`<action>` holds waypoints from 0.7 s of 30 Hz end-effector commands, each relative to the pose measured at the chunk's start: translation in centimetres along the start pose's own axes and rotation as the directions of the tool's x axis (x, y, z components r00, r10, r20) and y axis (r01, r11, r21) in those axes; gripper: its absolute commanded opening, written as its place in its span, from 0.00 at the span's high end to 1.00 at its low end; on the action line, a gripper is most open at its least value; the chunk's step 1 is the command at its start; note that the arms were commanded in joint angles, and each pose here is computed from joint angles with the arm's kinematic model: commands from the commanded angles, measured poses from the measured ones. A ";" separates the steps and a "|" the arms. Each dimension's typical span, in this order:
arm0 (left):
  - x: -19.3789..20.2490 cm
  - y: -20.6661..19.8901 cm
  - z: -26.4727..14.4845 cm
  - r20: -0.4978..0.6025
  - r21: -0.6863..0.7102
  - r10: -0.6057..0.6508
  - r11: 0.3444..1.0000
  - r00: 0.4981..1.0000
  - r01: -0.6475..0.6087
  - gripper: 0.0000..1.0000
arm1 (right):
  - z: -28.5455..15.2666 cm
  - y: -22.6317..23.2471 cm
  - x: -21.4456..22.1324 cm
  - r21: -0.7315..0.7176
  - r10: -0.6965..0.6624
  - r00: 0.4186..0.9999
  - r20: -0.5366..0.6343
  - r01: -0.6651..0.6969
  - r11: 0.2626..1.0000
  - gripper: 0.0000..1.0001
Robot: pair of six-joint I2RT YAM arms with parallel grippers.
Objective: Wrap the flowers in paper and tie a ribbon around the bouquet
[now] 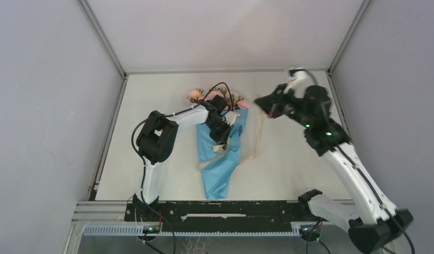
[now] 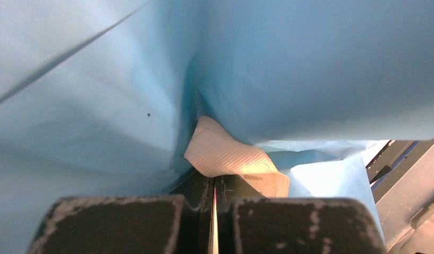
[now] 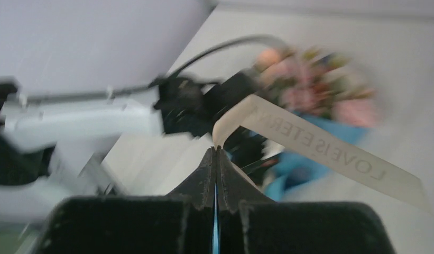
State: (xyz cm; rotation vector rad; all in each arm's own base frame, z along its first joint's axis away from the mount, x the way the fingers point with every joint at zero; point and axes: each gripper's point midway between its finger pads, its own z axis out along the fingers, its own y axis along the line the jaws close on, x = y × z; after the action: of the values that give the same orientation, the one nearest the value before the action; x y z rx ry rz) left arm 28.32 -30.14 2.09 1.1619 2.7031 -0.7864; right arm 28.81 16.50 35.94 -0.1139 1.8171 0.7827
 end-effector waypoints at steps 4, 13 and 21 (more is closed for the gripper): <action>-2.4 0.0 -4.1 0.118 0.040 0.047 0.998 0.992 -0.052 1.00 | 6.8 7.8 13.6 -0.436 0.024 0.940 -0.341 -0.181 0.882 1.00; -3.0 -1.1 -7.0 0.210 0.178 -0.030 0.984 0.977 -0.008 1.00 | 11.4 4.1 24.6 -0.264 0.108 0.816 -0.568 -0.306 0.915 1.00; 1.7 5.1 -13.3 0.225 -0.097 0.004 0.995 0.974 0.018 1.00 | 15.2 1.2 24.5 -0.189 0.194 0.818 -0.542 -0.343 0.920 1.00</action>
State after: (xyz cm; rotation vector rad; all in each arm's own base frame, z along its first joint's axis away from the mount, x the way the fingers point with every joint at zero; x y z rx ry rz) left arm 31.48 -25.37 9.53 0.9853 2.5422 -0.9715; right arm 26.83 31.79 8.38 -0.2917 2.4273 1.2737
